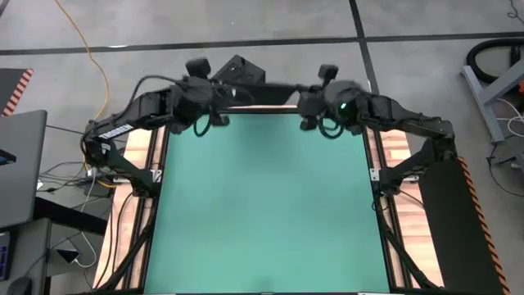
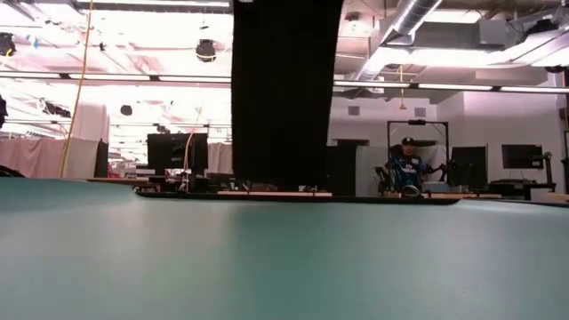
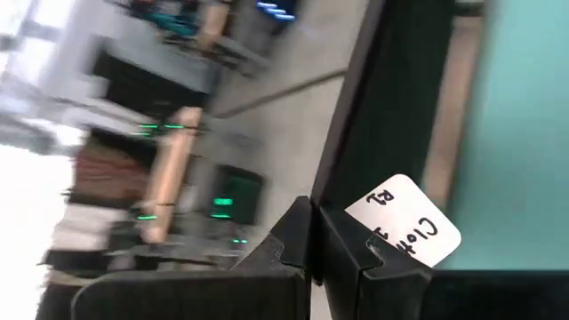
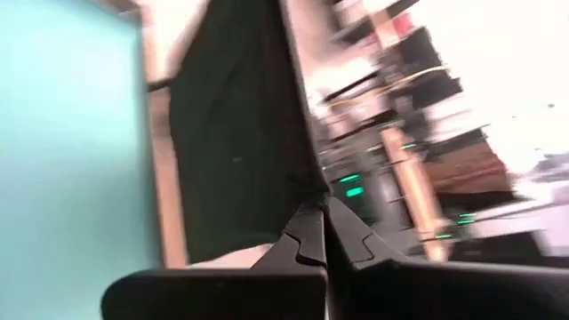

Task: Roll towel into tight, uniform cylinder
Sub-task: Roll the black towel

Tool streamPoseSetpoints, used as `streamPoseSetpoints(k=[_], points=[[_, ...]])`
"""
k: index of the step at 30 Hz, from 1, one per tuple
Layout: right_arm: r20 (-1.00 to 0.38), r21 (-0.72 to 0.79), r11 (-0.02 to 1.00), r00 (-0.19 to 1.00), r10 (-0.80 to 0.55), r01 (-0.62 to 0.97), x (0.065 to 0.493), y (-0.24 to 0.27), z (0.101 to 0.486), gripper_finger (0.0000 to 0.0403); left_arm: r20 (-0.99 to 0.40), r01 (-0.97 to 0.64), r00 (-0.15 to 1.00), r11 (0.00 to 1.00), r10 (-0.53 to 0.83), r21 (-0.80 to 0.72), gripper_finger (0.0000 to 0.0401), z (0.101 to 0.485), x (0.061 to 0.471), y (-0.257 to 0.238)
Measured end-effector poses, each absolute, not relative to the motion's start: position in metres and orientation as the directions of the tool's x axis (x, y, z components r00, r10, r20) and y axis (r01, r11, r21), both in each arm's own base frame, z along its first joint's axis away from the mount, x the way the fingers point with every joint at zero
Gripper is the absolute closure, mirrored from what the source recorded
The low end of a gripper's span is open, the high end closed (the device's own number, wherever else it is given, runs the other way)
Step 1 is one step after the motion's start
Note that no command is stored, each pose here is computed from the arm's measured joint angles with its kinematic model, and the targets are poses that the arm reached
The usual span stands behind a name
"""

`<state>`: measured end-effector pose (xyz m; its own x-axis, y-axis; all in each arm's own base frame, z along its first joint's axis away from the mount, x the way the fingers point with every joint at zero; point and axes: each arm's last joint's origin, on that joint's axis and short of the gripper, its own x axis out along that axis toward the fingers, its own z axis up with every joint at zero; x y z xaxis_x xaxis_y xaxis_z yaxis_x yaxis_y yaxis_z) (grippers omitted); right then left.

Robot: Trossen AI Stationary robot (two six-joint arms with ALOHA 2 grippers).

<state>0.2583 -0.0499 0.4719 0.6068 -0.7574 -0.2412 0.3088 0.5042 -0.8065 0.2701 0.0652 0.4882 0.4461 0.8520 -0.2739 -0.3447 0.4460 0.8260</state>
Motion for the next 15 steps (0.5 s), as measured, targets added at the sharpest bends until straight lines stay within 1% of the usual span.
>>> streamPoseSetpoints(k=[3, 7, 9, 12, 15], points=[[-0.385, -0.751, 0.618, 0.606, -0.696, 0.233, 0.264, -0.037, 0.451, 0.0400, -0.438, -0.281, 0.460, 0.594, 0.773, 0.754, 0.0401, 0.460, 0.273, 0.054], [-0.588, -0.640, 0.761, 0.567, -0.577, 0.110, 0.271, -0.009, 0.421, 0.0400, -0.619, -0.221, 0.387, 0.721, 0.683, 0.657, 0.0401, 0.409, 0.280, 0.034], [-0.667, -0.582, 0.811, 0.535, -0.518, 0.059, 0.275, 0.010, 0.407, 0.0400, -0.678, -0.199, 0.374, 0.769, 0.633, 0.608, 0.0401, 0.383, 0.283, 0.019], [-0.743, -0.513, 0.858, 0.504, -0.439, -0.008, 0.283, 0.045, 0.388, 0.0400, -0.750, -0.142, 0.351, 0.823, 0.561, 0.550, 0.0401, 0.343, 0.286, -0.009], [-0.782, -0.469, 0.882, 0.488, -0.387, -0.052, 0.288, 0.084, 0.370, 0.0400, -0.773, -0.123, 0.384, 0.858, 0.505, 0.499, 0.0401, 0.310, 0.287, -0.039]])
